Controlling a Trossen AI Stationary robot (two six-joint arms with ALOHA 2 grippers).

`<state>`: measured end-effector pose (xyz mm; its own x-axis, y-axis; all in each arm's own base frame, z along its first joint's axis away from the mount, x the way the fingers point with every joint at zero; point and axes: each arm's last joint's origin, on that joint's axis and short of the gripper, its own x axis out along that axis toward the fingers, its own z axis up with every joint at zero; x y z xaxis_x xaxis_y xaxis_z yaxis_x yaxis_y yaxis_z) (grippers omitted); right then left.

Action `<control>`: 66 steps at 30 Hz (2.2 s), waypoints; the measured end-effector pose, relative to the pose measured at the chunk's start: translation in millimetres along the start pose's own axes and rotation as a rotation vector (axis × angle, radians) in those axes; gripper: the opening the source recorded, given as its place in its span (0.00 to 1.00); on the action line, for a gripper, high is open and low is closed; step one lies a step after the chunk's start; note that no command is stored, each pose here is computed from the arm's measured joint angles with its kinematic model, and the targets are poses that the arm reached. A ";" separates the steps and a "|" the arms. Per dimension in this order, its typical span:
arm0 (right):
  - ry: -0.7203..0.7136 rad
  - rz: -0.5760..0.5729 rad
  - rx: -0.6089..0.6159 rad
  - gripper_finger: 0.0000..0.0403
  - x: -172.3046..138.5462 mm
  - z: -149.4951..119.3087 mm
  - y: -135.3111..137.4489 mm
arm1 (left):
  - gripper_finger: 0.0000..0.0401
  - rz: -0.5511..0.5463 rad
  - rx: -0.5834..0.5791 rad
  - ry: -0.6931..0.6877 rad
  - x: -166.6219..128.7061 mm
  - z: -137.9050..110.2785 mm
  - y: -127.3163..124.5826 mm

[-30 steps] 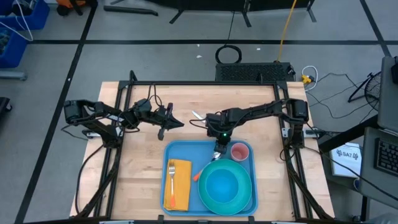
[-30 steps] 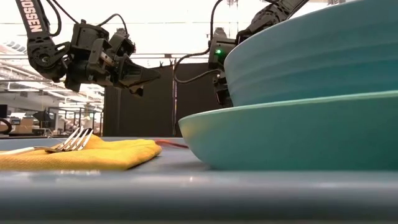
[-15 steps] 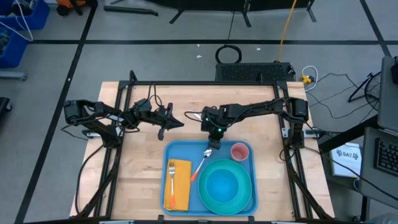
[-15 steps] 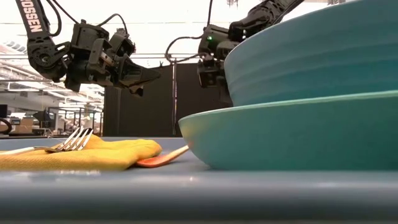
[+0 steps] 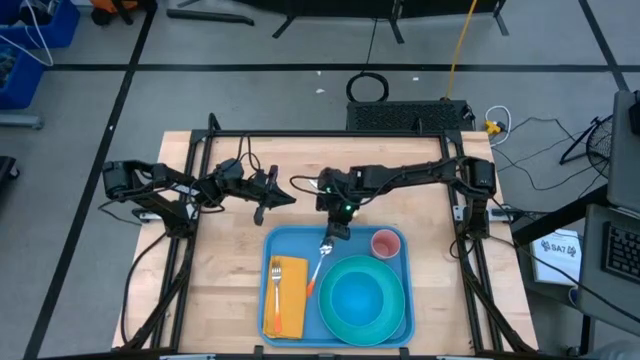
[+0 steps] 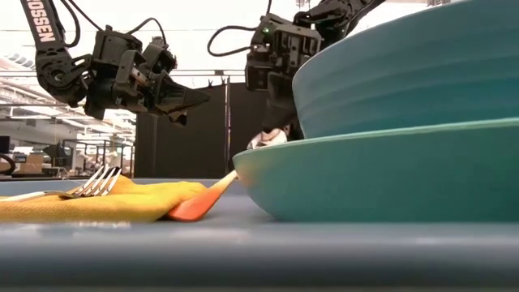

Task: Set up tray
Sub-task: Put the orange spoon on top of the yellow table napkin

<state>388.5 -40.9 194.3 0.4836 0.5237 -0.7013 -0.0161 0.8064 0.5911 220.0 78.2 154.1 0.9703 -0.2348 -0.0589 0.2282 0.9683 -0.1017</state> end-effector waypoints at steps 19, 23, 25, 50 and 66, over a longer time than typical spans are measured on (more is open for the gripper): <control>-0.112 0.226 -0.141 0.00 4.8 15.8 20.6 | 0.03 0.025 0.000 -0.002 0.0 0.1 0.7; -0.126 0.264 -0.157 0.00 8.6 18.3 22.2 | 0.01 0.026 0.001 -0.002 0.0 0.1 0.7; -0.123 0.272 -0.163 0.00 12.6 18.1 23.6 | 0.02 0.026 0.000 -0.002 0.0 0.1 0.8; -0.315 0.480 -0.240 0.00 71.3 38.0 2.8 | 0.02 0.077 -0.024 -0.005 0.3 0.1 1.7; -0.565 -0.235 -0.509 0.00 -51.5 49.0 34.1 | 0.01 -0.067 -0.178 0.327 31.4 -26.1 -42.9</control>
<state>405.8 -53.8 270.1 0.8925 0.2154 -0.3962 -0.1901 0.9764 0.1025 238.6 27.0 130.7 0.8703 -0.3393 -0.3571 0.2444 0.9268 -0.2850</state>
